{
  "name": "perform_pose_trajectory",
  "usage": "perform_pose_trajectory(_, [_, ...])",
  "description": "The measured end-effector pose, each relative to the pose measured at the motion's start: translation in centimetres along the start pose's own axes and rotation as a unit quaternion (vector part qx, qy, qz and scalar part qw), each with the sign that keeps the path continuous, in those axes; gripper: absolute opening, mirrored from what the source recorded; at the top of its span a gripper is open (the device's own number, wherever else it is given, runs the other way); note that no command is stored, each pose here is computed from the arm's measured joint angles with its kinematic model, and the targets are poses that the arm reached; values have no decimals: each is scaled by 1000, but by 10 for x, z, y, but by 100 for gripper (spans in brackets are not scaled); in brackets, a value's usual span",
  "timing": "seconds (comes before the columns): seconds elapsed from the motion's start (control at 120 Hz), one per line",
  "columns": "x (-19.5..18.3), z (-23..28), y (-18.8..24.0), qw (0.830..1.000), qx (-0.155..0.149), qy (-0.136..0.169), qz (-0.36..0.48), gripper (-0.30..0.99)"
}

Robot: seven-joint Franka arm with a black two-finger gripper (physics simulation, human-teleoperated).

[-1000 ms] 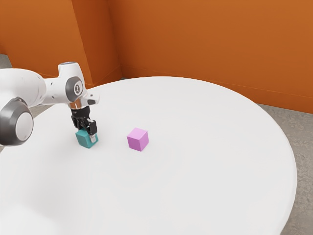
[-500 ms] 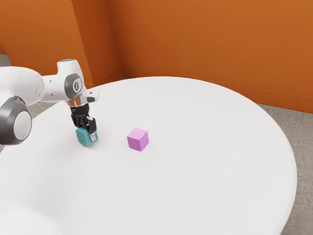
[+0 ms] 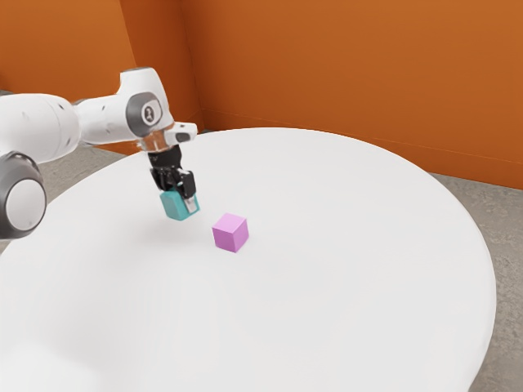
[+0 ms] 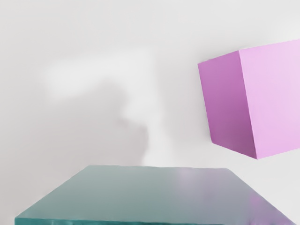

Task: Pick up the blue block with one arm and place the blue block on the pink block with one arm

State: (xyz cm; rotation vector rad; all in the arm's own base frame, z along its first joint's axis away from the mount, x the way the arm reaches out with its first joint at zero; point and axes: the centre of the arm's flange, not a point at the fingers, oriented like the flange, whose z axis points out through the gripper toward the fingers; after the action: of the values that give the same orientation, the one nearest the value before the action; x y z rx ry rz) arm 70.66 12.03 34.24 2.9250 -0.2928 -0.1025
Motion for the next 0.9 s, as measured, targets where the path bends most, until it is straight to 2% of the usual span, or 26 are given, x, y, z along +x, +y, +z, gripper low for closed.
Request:
perform_pose_trajectory(0.108, [10, -4, 22, 1000, -1, -1, -13, 34])
perform_pose_trajectory(0.408, [42, 4, 77, 999, 41, -14, -33, 34])
perform_pose_trajectory(0.625, [48, 10, 97, 995, 72, -23, -59, 35])
perform_pose_trajectory(0.9, [51, 21, 114, 992, 80, -29, -90, 35])
